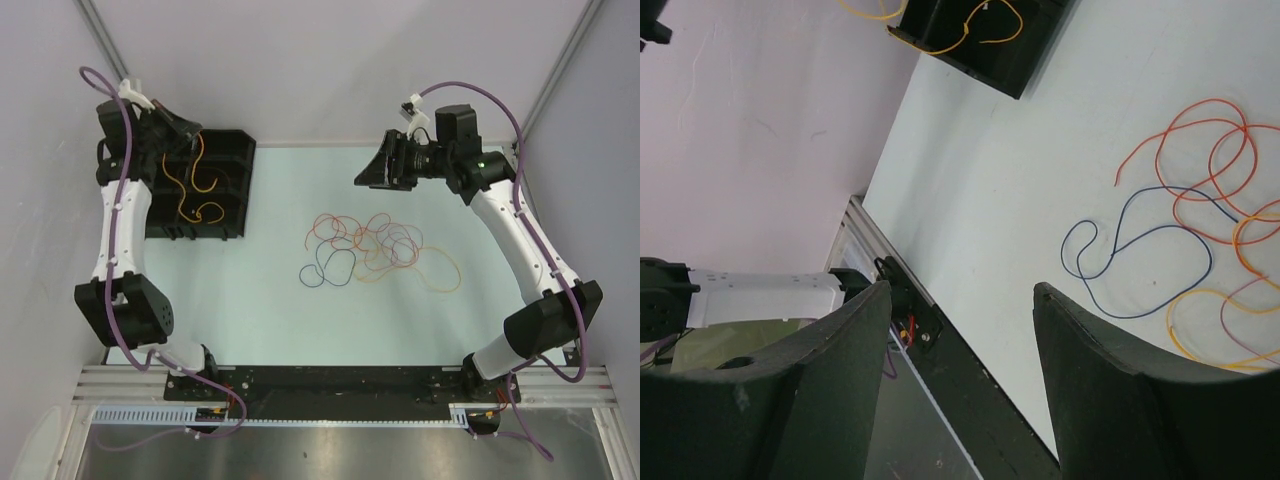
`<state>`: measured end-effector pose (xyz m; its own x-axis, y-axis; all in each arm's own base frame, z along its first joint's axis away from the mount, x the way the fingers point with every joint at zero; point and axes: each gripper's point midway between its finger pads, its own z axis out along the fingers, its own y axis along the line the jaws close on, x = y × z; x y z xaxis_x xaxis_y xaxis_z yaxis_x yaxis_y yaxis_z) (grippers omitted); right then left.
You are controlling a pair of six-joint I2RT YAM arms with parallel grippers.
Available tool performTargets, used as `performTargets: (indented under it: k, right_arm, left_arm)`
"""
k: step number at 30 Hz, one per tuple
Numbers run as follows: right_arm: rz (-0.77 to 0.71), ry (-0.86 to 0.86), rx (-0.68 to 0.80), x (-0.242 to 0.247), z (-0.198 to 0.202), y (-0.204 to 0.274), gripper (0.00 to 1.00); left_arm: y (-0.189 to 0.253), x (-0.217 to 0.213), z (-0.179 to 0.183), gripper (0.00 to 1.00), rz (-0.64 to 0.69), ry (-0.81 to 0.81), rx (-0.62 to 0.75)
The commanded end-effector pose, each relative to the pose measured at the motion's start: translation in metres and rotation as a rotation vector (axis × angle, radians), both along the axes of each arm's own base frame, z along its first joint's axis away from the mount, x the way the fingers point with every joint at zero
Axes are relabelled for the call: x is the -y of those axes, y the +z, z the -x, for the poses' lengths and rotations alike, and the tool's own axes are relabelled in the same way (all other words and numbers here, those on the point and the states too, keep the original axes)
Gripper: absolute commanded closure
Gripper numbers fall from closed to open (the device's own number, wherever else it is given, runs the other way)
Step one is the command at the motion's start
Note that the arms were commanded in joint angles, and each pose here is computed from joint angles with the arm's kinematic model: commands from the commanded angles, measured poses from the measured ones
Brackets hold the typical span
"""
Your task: Untangle the cables
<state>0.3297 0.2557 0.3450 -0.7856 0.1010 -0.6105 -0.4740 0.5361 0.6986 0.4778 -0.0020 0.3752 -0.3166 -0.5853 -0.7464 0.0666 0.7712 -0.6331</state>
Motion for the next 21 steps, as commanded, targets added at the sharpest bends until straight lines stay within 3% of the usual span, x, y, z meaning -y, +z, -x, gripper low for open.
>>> performTargets:
  k: [1,6,14,21]
  right_arm:
    - [-0.014,-0.004,0.056,0.007,0.008,0.017,0.37]
    - [-0.015,-0.001,0.053,0.006,0.009,0.017,0.37]
    - [-0.009,-0.008,0.047,0.007,0.009,0.015,0.37]
    - [-0.005,-0.017,0.044,0.009,0.009,0.014,0.37]
  left_arm:
    - [-0.013,-0.01,0.005,1.0,-0.031,0.039,0.021]
    - [-0.046,-0.006,-0.002,1.0,0.024,0.024,-0.016]
    - [-0.059,0.003,-0.028,1.0,0.131,-0.036,-0.005]
    - [-0.061,0.045,-0.036,1.0,0.149,-0.181,0.009]
